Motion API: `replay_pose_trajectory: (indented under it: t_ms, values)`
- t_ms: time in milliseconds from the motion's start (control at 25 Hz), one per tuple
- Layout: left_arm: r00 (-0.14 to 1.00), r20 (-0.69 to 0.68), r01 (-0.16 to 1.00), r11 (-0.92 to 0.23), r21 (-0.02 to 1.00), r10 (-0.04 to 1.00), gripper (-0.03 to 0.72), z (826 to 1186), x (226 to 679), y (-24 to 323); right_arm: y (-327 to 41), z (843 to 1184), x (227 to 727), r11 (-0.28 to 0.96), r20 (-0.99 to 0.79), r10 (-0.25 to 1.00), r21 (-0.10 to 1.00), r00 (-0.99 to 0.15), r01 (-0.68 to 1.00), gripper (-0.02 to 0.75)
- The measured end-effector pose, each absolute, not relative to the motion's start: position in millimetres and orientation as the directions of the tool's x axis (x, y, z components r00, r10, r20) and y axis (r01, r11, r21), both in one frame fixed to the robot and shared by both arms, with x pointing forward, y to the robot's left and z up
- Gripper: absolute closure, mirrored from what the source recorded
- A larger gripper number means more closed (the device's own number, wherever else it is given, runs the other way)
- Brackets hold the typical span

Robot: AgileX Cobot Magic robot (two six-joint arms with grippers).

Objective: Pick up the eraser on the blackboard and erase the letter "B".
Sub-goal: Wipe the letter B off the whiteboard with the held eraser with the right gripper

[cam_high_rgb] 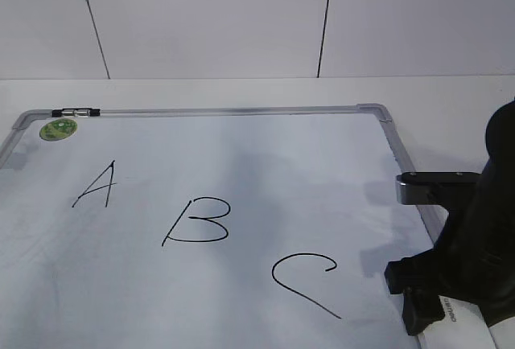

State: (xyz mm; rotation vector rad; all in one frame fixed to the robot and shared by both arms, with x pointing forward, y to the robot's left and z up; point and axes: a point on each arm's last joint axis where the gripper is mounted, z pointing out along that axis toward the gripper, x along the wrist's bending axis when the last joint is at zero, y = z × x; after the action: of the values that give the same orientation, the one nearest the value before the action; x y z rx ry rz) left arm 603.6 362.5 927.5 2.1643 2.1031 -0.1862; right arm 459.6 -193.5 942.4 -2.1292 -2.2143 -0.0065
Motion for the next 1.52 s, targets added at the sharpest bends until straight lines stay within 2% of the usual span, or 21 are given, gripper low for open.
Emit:
replay_pose_trajectory:
  t_ms: [440,800,1000,1280,1400,1520]
  values:
    - [0.028,-0.170,1.000,-0.029,-0.001,0.985,0.645,927,604,362,-193,943,460,0.042,0.054,0.998,-0.045,-0.040,0.998,0.215]
    - [0.028,-0.170,1.000,-0.029,-0.001,0.985,0.645,927,604,362,-185,969,477,0.054,0.069,0.996,-0.016,-0.053,0.998,0.215]
    - [0.028,-0.170,1.000,-0.029,-0.003,0.985,0.645,927,603,362,-179,999,492,0.099,0.078,0.992,0.010,-0.099,0.995,0.216]
    - [0.028,-0.170,1.000,-0.029,-0.003,0.985,0.645,927,603,362,-160,1062,532,0.172,0.111,0.976,0.149,-0.189,0.974,0.216]
    - [0.028,-0.171,1.000,-0.029,-0.005,0.985,0.645,928,603,362,-149,1072,557,0.185,0.121,0.970,0.201,-0.212,0.962,0.216]
    - [0.028,-0.172,1.000,-0.030,-0.006,0.985,0.645,928,603,362,-131,1067,572,0.223,0.130,0.959,0.206,-0.252,0.953,0.216]
